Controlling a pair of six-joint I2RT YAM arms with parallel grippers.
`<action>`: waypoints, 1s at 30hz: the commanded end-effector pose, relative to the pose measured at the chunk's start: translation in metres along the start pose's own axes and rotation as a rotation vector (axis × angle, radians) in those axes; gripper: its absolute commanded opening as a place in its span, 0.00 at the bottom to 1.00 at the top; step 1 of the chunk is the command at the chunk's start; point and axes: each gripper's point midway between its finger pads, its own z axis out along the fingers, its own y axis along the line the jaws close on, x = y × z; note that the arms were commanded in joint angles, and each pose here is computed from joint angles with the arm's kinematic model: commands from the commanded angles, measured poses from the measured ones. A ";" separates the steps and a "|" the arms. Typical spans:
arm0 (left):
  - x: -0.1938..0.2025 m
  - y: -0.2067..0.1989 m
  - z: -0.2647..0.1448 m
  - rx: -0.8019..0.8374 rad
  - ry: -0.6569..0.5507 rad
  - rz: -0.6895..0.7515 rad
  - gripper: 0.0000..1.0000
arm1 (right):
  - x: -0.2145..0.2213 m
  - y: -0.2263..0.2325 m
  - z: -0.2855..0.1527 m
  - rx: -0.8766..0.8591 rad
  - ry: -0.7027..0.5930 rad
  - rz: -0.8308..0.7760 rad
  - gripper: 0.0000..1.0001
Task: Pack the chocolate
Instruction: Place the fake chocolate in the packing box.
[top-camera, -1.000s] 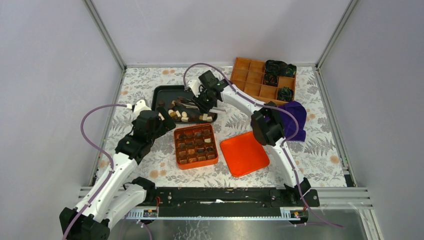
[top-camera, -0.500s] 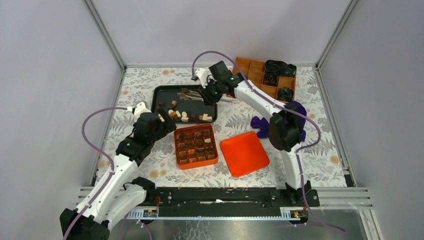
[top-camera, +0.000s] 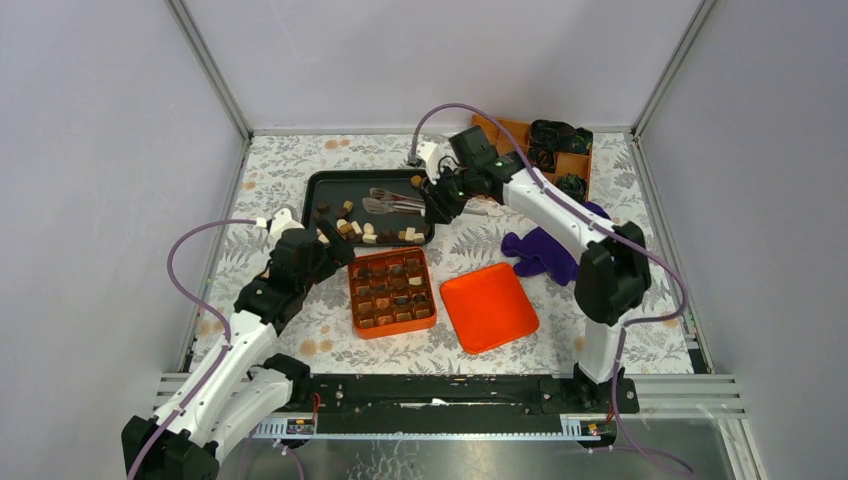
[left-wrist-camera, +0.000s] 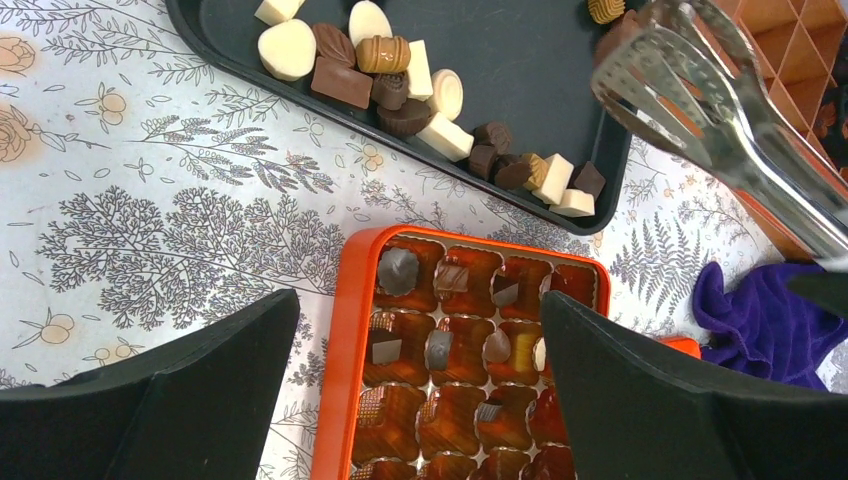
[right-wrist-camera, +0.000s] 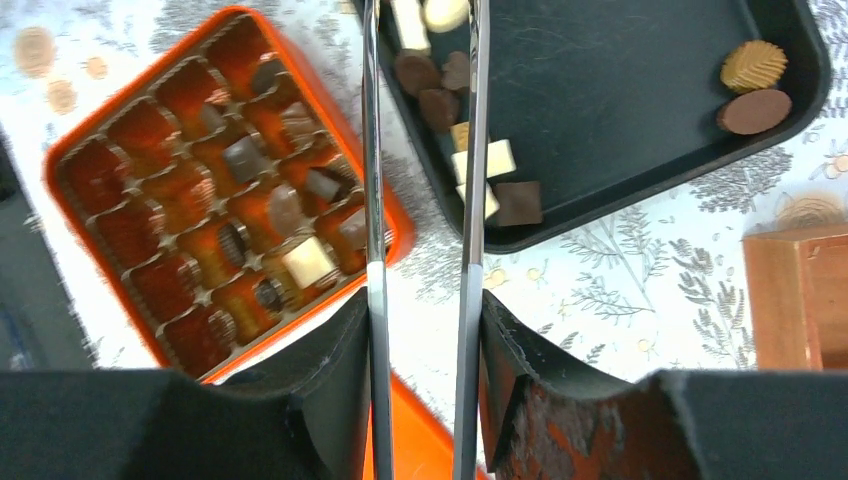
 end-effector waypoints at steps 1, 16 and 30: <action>-0.009 -0.009 0.003 0.039 -0.041 -0.033 0.99 | -0.023 0.045 -0.051 -0.150 -0.107 -0.067 0.19; -0.007 -0.013 0.007 0.061 -0.037 -0.024 0.98 | 0.058 0.119 -0.085 -0.420 0.012 -0.112 0.20; -0.006 -0.007 -0.002 0.063 -0.055 -0.043 0.99 | 0.076 0.126 -0.055 -0.356 0.123 -0.212 0.23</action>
